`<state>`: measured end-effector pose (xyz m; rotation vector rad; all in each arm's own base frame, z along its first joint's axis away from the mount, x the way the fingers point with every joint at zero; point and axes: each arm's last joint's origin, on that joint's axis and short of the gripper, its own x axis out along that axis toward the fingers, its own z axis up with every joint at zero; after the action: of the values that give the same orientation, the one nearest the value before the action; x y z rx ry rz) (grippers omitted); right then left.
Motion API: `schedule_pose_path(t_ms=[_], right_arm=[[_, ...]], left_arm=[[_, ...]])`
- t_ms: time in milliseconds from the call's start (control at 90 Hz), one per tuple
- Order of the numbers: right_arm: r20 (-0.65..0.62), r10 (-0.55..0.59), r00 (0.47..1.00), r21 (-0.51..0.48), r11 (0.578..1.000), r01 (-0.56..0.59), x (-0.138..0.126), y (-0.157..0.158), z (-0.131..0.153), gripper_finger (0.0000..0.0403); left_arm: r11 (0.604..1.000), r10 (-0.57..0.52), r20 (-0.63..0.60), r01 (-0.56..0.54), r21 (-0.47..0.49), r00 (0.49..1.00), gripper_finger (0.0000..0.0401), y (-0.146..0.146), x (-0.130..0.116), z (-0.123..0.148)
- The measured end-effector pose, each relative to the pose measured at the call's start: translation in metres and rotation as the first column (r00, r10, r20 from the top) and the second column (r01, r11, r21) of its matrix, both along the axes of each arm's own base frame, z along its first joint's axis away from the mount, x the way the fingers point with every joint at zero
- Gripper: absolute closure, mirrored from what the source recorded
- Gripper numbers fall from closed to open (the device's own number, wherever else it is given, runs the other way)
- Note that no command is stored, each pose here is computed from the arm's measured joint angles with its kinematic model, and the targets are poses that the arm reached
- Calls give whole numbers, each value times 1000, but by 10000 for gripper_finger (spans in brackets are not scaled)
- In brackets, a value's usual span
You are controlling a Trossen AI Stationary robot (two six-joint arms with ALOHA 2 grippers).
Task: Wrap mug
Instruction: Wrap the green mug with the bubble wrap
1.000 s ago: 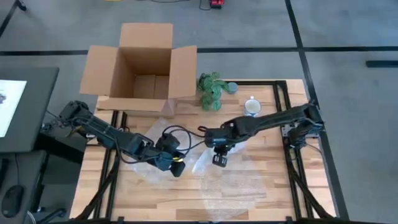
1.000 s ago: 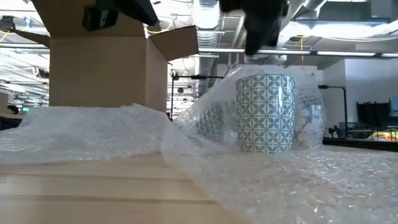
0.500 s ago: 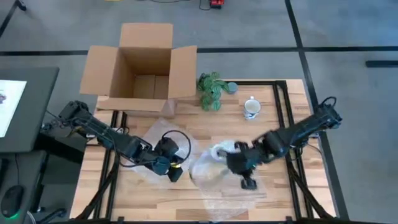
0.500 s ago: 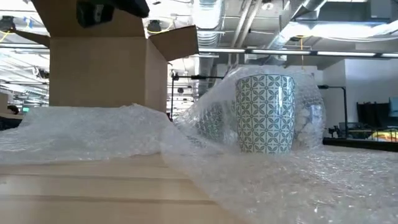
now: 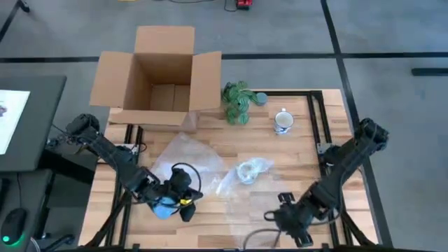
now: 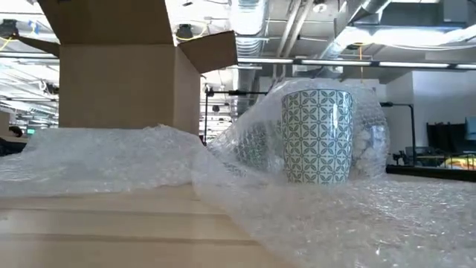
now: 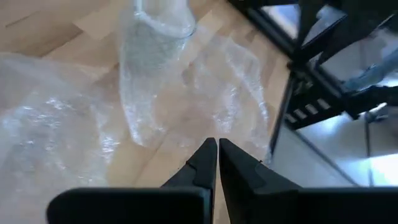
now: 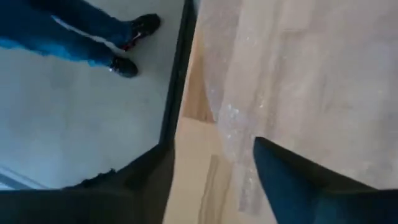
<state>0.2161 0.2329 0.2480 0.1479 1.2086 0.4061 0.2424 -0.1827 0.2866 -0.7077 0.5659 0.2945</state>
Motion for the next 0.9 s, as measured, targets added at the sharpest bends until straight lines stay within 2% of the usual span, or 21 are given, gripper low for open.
schedule_pose_path(t_ms=[300, 567, 733, 900], right_arm=[[214, 140, 967, -53, 990, -131, -20, 11, -50, 159], [243, 239, 940, -171, 965, -201, -15, 14, -92, 162], [204, 233, 951, -199, 961, -193, -9, 22, -123, 186], [140, 154, 978, -204, 971, -124, -9, 22, -135, 248]], left_arm=[[993, 56, -46, -61, -106, 997, 401, -28, 13, -37], [967, 115, -35, -120, -225, 993, 401, -48, 30, -66], [948, 131, -7, -127, -291, 991, 401, -55, 37, -72], [959, 114, 24, -104, -263, 993, 401, -57, 43, -56]])
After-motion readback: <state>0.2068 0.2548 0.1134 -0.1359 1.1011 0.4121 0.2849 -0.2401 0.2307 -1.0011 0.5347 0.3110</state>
